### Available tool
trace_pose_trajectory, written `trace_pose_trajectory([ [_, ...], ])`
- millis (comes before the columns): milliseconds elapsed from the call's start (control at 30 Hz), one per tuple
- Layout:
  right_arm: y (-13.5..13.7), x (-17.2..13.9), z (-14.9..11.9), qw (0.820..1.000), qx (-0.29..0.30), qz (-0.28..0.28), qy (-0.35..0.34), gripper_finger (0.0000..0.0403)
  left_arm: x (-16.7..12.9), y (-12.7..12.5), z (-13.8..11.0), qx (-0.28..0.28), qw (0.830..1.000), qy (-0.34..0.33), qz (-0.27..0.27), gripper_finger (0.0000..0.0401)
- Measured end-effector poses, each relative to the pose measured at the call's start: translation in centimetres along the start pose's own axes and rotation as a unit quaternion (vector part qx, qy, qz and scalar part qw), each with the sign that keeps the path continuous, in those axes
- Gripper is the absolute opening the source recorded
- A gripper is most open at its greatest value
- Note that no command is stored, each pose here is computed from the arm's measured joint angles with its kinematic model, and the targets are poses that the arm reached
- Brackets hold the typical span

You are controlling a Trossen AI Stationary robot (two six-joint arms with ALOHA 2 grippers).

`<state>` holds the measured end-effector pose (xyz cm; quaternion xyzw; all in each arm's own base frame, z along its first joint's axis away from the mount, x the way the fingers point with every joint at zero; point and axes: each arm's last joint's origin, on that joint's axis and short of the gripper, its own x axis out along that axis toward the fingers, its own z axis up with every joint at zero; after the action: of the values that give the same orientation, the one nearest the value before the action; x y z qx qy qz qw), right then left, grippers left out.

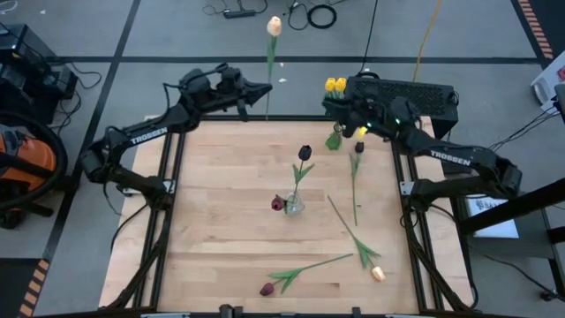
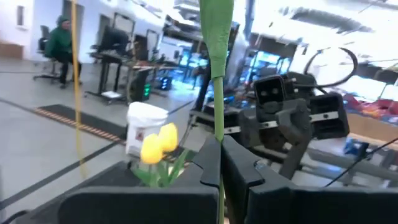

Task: Sort flowers into vase by color
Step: Put the top light pink tulip into the green vase

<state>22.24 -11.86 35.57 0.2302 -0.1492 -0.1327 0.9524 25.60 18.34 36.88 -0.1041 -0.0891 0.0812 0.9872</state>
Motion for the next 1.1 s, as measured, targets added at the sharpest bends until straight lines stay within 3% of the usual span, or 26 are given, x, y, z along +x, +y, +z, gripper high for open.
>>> trace_pose_trajectory([
  [133,0.8,3.5,1.9,0.996,-0.067,0.008,0.064,0.0132,0.3,-0.2,-0.3,-0.002,1.0,0.003,-0.008,0.0001],
  [300,1.4,7.4,4.3,0.987,-0.133,-0.003,0.096,0.0132,0.4,-0.4,-0.4,-0.002,1.0,0.005,-0.019,0.0001],
  [533,1.1,11.1,5.0,0.983,-0.14,-0.01,0.12,0.0136,0.4,-0.6,-0.4,-0.002,0.999,0.012,-0.039,0.0001],
  [700,1.2,12.3,5.2,0.98,-0.128,0.014,0.155,0.0157,0.5,-0.7,-0.5,-0.002,0.998,0.017,-0.058,0.0001],
  [1100,0.8,13.9,4.8,0.979,-0.133,0.031,0.15,0.0203,0.5,-0.9,-0.5,-0.004,0.997,0.024,-0.07,0.0001],
])
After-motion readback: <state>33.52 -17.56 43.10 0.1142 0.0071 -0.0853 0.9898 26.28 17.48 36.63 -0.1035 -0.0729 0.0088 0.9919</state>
